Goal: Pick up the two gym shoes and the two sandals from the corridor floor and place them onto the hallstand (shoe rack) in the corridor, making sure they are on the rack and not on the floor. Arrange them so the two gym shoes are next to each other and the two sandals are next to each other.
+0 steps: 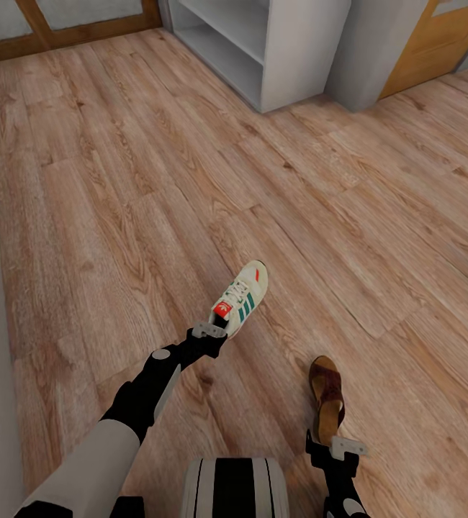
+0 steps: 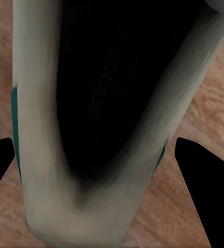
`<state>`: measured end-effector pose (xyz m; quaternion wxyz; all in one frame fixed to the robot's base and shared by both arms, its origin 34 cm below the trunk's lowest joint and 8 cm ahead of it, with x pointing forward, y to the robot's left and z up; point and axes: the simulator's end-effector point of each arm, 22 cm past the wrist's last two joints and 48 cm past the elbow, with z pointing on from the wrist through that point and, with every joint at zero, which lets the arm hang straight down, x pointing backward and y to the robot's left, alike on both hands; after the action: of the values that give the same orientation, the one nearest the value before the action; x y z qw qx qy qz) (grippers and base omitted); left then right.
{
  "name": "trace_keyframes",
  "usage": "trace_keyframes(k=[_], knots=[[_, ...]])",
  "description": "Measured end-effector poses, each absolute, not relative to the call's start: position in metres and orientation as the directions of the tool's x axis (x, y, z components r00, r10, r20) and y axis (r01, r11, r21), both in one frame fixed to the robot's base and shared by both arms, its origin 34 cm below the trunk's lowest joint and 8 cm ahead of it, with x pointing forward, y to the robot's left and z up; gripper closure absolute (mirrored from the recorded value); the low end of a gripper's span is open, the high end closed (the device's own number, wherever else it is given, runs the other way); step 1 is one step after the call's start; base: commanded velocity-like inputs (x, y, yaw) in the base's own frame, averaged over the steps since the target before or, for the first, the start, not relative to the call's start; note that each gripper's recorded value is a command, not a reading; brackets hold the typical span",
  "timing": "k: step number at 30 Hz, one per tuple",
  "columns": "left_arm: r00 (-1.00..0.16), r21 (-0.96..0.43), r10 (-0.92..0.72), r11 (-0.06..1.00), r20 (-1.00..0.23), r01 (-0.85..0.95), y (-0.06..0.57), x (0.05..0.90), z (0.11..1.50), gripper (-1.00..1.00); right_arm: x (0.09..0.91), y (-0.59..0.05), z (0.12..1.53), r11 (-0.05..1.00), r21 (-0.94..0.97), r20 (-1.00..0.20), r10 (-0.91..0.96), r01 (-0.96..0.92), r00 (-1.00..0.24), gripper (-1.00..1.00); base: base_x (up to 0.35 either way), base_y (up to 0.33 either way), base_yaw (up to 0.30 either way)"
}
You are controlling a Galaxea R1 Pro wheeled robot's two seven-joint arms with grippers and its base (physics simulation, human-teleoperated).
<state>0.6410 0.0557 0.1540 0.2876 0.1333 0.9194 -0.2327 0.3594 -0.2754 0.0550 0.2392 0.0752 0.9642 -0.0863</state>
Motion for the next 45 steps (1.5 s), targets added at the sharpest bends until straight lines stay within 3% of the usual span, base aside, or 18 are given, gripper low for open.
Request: trace_keyframes(k=[30, 31, 45], knots=[[-0.762, -0.338, 0.097, 0.856, -0.640, 0.392, 0.053, 0.665, 0.175, 1.00, 0.356, -0.277, 0.053, 0.973, -0.134, -0.467, 0.103, 0.185, -0.878, -1.00, 0.001, 0.000, 0.000], [-0.758, -0.335, 0.097, 0.856, -0.645, 0.395, 0.053, 0.667, 0.177, 1.00, 0.356, -0.277, 0.053, 0.973, -0.135, -0.467, 0.103, 0.186, -0.878, 1.00, 0.000, 0.000, 0.000], [-0.742, -0.327, 0.109, 0.849, -0.661, 0.416, 0.046, 0.680, 0.197, 1.00, 0.356, -0.278, 0.053, 0.972, -0.138, -0.468, 0.105, 0.190, -0.877, 1.00, 0.000, 0.000, 0.000]])
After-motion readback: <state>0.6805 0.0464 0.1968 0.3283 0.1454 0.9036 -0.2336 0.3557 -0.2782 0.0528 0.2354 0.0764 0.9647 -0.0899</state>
